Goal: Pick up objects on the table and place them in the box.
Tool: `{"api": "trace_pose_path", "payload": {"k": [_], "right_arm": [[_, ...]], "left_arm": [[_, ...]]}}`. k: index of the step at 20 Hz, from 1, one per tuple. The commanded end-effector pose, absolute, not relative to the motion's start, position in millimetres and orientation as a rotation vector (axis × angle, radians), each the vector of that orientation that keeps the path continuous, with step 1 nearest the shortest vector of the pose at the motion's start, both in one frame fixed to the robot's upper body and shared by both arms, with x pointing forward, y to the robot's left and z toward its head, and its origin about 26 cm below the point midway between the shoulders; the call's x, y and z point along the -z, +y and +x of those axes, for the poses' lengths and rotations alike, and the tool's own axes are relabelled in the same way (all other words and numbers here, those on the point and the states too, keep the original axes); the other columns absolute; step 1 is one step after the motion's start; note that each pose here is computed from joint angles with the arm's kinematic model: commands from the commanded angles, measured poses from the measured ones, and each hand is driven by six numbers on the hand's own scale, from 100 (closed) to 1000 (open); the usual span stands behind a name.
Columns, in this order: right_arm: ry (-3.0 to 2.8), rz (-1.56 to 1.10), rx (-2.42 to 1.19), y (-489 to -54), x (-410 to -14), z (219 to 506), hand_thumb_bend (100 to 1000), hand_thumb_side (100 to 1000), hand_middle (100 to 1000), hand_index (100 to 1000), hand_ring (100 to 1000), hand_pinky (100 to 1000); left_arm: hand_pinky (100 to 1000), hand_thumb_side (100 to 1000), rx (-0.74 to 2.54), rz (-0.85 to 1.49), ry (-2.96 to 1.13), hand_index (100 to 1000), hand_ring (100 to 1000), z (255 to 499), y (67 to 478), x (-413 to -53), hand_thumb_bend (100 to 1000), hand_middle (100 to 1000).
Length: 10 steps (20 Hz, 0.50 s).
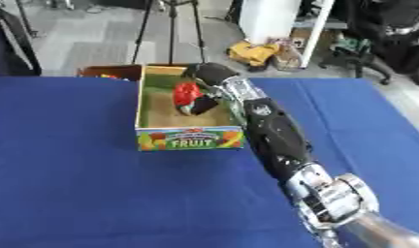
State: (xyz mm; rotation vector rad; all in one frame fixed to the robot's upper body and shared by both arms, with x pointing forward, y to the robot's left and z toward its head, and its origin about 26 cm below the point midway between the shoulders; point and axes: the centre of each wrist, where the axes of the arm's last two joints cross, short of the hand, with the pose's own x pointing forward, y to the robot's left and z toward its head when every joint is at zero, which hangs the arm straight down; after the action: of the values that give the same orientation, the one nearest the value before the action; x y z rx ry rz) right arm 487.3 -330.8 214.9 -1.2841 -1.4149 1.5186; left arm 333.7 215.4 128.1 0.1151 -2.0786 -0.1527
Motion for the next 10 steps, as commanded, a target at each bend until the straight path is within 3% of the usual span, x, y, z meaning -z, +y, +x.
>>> {"api": "trace_pose_path", "payload": {"k": [1, 5, 7, 10], "right_arm": [[-1.558, -1.354, -1.473, -339.9, -253.5, 477.0, 100, 407, 846, 886, 766, 723], [-1.822, -1.236, -1.398, -334.3, -277.7, 457.5, 100, 265, 721, 800, 615, 581], [-1.958, -1.153, -1.384, -328.3, -286.3, 441.4, 100, 124, 635, 772, 494, 360], [-2.156, -0.98, -1.334, -319.2, -291.0, 411.3, 100, 280, 488, 650, 359, 172]], "left_arm": [[585, 783, 0.143, 0.14, -2.094, 561, 353, 333.0, 220.9, -131.6, 972, 398], [585, 786, 0.115, 0.17, -2.073, 559, 353, 331.5, 226.8, -123.5, 972, 397], [585, 787, 0.104, 0.185, -2.065, 559, 353, 330.9, 229.7, -120.6, 971, 397], [585, 790, 0.089, 0.2, -2.062, 558, 352, 330.4, 232.5, -118.4, 967, 396]]}}
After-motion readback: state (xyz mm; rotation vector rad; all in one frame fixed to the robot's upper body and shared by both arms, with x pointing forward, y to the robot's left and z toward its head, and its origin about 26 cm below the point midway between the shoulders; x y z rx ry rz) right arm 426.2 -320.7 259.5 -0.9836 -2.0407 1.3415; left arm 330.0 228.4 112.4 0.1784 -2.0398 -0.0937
